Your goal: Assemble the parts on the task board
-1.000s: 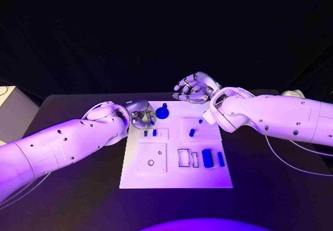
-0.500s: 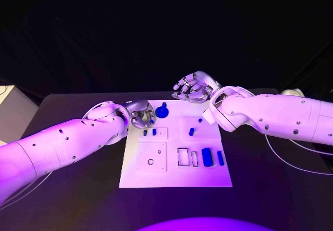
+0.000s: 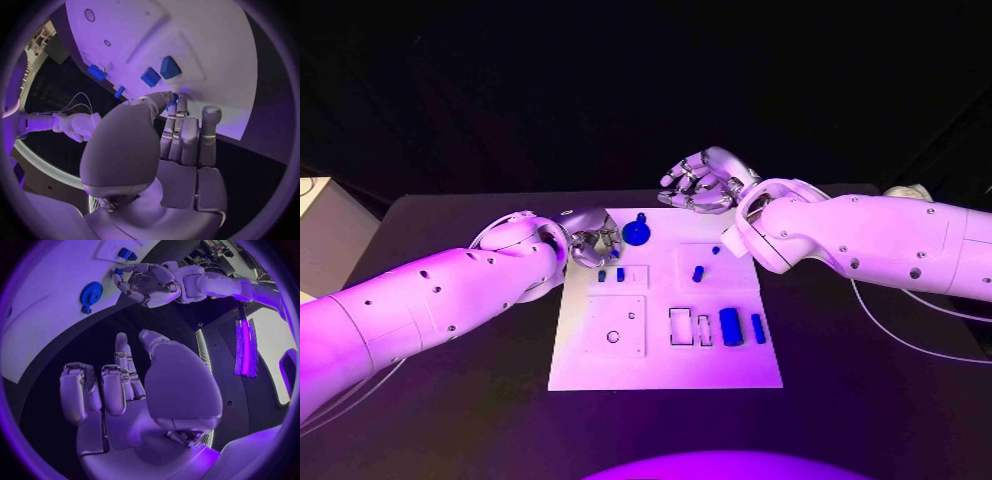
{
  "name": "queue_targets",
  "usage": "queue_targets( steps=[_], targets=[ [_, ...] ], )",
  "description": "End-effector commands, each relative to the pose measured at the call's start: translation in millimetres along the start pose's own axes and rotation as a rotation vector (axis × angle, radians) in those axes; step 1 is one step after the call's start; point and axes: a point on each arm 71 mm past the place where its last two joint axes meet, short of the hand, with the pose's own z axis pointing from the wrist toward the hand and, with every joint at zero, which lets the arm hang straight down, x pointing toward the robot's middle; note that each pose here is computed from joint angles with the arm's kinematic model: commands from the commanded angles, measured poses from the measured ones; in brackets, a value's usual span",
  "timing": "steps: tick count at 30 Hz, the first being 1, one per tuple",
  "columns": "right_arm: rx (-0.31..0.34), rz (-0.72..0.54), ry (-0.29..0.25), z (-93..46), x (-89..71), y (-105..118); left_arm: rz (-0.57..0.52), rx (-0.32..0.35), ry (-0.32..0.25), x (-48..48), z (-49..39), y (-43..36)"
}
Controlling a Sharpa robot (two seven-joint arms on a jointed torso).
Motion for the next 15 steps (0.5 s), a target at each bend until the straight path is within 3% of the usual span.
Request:
queue_targets(
  steps=[1, 15],
  targets=[
    [-0.011, -0.006, 0.009, -0.2, 0.6, 0.7, -0.004, -0.003, 0.026, 6.8, -1.4, 1.7],
    [-0.011, -0.006, 0.007, -0.1, 0.2, 0.5, -0.014, -0.005, 0.018, 6.2, -1.8, 2.1]
  ],
)
